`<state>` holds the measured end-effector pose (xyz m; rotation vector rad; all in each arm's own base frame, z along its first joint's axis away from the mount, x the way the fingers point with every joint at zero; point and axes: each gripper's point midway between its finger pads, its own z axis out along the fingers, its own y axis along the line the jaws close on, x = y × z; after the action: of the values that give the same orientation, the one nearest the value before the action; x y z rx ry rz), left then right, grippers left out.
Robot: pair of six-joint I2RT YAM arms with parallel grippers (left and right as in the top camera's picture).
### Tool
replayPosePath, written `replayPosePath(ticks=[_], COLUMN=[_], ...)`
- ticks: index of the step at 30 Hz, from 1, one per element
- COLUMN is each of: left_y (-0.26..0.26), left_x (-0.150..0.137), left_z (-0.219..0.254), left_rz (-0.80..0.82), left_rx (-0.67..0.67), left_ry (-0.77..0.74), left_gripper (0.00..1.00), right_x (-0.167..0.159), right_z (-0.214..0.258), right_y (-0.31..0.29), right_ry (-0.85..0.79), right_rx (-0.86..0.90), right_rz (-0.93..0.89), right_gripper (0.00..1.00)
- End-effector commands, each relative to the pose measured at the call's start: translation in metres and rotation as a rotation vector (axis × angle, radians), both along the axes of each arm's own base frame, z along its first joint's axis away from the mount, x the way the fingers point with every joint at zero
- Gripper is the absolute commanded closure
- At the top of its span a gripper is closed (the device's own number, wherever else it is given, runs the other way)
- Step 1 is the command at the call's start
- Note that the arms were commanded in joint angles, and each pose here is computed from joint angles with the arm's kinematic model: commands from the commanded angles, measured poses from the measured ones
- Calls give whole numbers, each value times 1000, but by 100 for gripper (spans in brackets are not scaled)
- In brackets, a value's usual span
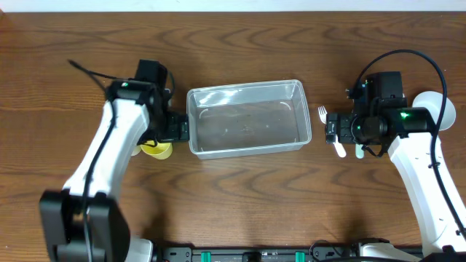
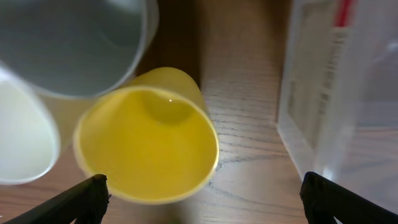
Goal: Pack container
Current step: 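Reach the left gripper to the yellow cup and grasp it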
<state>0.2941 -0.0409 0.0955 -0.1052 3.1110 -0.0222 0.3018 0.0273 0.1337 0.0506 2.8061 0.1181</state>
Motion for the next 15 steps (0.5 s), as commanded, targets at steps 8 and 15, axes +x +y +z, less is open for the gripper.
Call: replayPosePath(ticks=[8, 15], left_y=[0, 0], left_x=[-1, -2], left_z=[-41, -42], left_rz=[-5, -5], left_rx=[15, 15], left_ry=[136, 140], left_gripper=[21, 67], right_x=[3, 3], right_z=[4, 4], right_y=[-2, -2], right_ry=[-10, -10], right_rx=[5, 5], right_rz=[-20, -20], right_gripper=[1, 1])
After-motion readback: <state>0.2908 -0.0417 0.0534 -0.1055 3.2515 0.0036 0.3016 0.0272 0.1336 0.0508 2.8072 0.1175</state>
